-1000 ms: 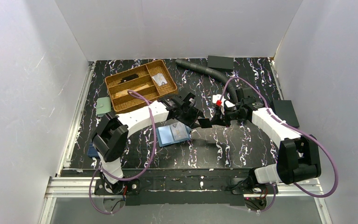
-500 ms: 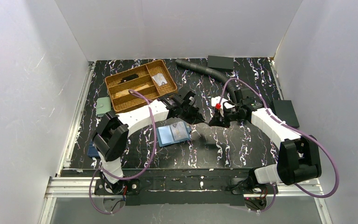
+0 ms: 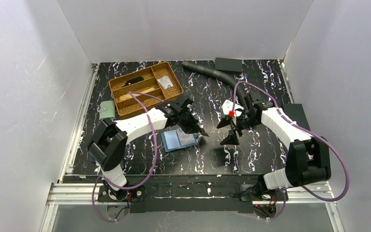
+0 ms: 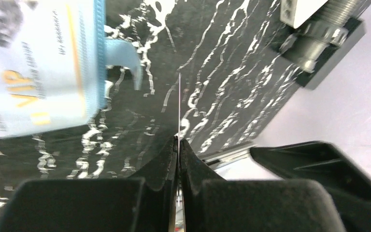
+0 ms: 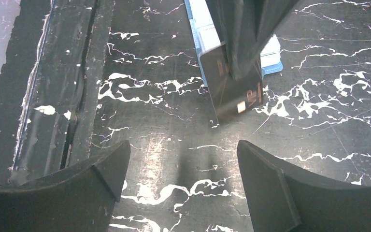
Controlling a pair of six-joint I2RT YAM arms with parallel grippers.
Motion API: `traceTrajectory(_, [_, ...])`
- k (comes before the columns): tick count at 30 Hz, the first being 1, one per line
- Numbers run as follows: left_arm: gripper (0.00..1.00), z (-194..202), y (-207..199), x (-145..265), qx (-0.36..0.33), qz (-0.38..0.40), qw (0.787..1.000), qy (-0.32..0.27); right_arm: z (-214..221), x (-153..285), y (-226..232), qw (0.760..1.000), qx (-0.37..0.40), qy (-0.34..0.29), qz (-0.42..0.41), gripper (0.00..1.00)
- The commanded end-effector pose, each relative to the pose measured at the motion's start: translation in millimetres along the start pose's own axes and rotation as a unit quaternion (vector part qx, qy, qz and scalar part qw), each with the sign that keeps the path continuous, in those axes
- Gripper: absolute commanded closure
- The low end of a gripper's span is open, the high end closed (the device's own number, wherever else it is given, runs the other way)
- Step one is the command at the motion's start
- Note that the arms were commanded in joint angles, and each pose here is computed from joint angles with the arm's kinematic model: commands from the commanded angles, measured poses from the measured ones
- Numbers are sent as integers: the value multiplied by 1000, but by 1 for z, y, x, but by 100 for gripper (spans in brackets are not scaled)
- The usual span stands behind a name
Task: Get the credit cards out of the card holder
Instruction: Place the credit card in the storage box.
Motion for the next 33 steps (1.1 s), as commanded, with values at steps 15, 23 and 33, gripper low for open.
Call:
traceTrajectory(15, [100,-31,35,90,-430,261,865,-7,-1,21,-7,1000,-17,-19,6,8])
traceTrajectory(23, [100,-48,39,116,-468,273,840,-38,4,22,-10,999,-26,-15,11,8])
traceTrajectory(33, [100,-77,51,141,-469,274,836,-76,8,23,-13,999,-34,-12,14,8])
Point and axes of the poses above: each gripper's point midway between its finger pads, its own x axis back along the fingers, its own y axis along the line the jaws close on, z = x × y, the point moved 7 cm from there along x, back along the fingers, and after that the axes turned 7 degrees about -x, right-handed, at the moved point
